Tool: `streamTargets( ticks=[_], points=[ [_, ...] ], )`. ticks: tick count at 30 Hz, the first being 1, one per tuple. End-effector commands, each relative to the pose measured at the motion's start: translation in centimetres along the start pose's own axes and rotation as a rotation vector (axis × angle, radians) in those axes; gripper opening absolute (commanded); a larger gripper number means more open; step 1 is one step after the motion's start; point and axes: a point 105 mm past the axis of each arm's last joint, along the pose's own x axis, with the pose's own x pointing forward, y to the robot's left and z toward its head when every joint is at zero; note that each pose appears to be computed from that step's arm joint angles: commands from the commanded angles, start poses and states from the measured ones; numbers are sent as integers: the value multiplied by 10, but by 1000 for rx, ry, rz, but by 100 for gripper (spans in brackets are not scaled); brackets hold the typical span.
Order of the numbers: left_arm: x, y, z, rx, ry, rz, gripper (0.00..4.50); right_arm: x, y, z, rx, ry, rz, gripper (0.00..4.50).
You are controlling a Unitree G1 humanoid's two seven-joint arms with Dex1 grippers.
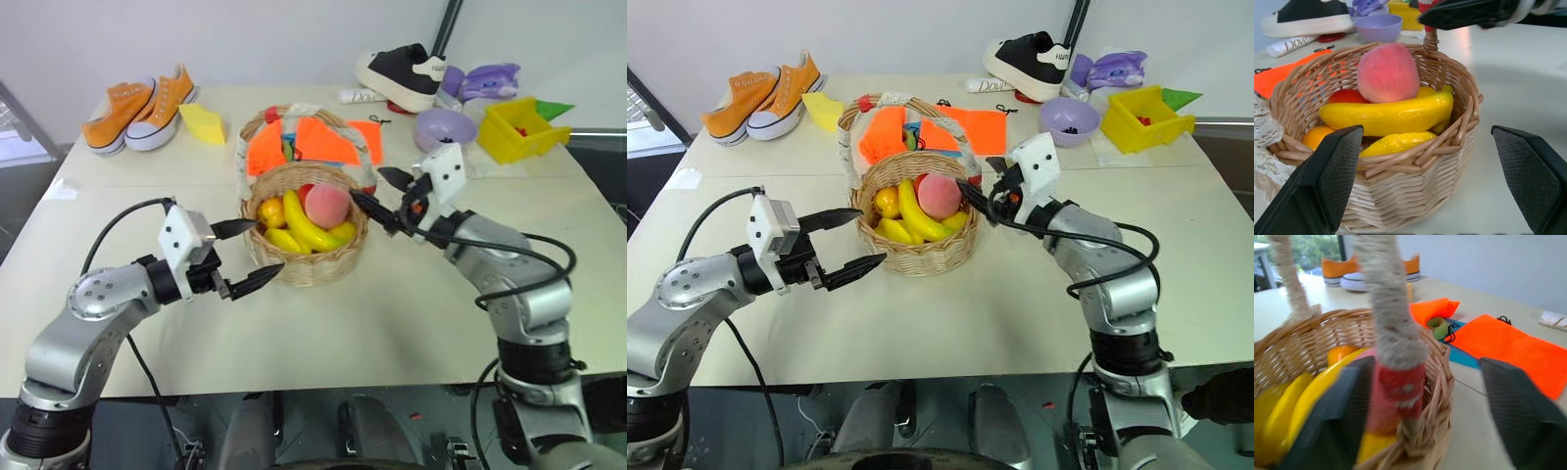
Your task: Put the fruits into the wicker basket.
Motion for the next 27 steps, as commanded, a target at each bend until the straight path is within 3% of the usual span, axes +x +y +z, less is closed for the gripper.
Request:
streamTargets(
  ticks=[1,4,6,10,15,20,25,27],
  points=[
    [-1,-4,8,31,-17,-6,450,-1,-5,13,-9,-57,-23,142],
    [-1,-4,6,34,-10,-5,450,-4,-6,15,-20,-65,-16,1],
    [0,-4,6,36,-9,-7,450,-8,-8,18,-32,-76,-19,2],
    [2,-3,7,41,-11,-21,450,-42,-43,36,-98,-109,-131,2],
    [9,0,7,45,-20,-51,450,-108,-114,45,-185,-44,-407,2],
    [19,1,8,53,-37,-94,450,-168,-158,34,-184,10,-627,2],
    [24,3,9,61,-44,-103,450,-187,-174,15,-120,29,-705,2],
    [23,4,9,63,-43,-102,450,-190,-172,8,-106,44,-701,108]
  ],
)
